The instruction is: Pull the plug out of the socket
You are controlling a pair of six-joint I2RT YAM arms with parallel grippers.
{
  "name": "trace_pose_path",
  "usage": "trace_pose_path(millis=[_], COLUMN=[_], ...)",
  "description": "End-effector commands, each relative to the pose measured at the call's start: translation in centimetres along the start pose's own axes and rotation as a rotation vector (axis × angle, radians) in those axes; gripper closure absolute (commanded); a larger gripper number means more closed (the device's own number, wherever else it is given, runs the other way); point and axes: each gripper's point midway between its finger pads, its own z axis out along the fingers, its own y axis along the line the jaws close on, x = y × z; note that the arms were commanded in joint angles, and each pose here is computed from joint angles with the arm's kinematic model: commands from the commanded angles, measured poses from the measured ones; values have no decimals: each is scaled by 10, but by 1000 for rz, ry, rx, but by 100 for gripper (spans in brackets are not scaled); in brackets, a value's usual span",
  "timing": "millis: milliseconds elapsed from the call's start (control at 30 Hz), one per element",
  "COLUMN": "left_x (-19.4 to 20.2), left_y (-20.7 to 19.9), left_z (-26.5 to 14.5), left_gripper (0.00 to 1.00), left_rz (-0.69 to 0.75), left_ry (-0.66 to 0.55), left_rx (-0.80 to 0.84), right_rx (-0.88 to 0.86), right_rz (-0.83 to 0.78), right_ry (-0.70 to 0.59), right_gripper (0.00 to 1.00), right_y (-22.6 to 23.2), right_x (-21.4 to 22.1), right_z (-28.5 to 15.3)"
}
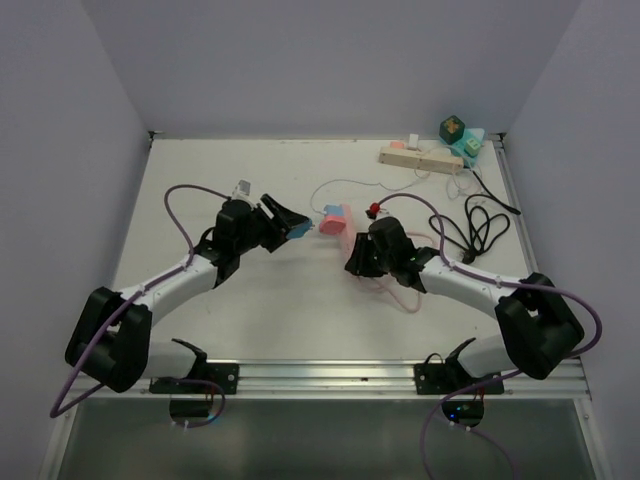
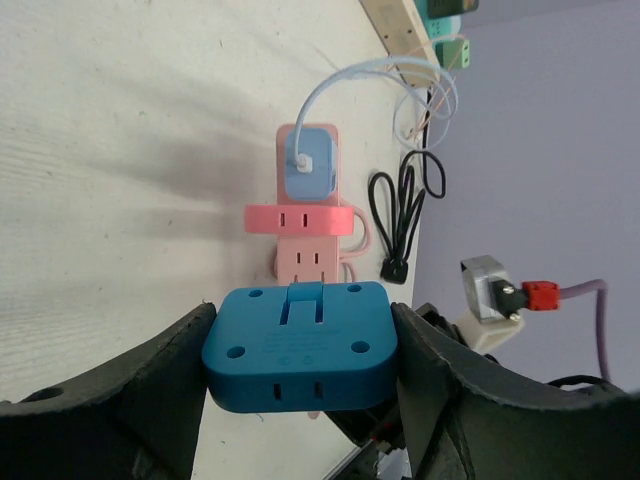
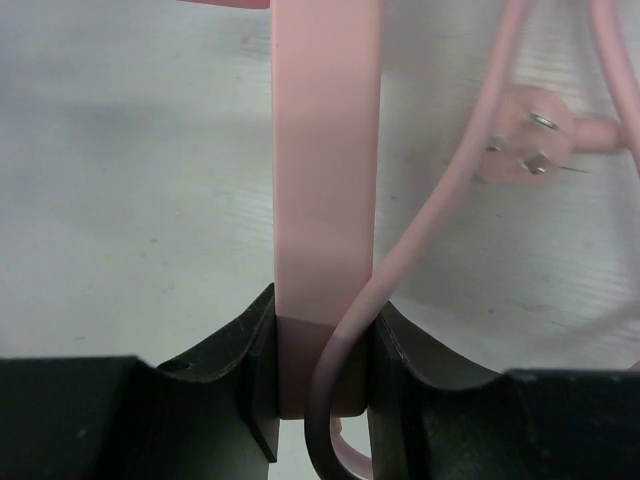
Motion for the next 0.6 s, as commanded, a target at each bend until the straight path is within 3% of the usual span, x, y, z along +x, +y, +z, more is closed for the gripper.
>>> trace_pose_path(millis=[0, 133, 333, 567], left_x=[-16, -15, -43, -113], left_y=[-21, -26, -16, 16], left_z=[-17, -23, -25, -3], left_gripper=[100, 100, 100, 100], left_rz=[11, 47, 203, 348], left_ry=[-6, 17, -58, -303], left_rx=[65, 62, -9, -216], right_rx=[110, 80, 31, -1], right_rz=[51, 52, 31, -5], right_ry=[-98, -116, -192, -238], right_gripper=[100, 100, 100, 100], right_y=[-25, -17, 1, 9], right_x=[-22, -32, -62, -82], right_z=[-1, -2, -25, -52])
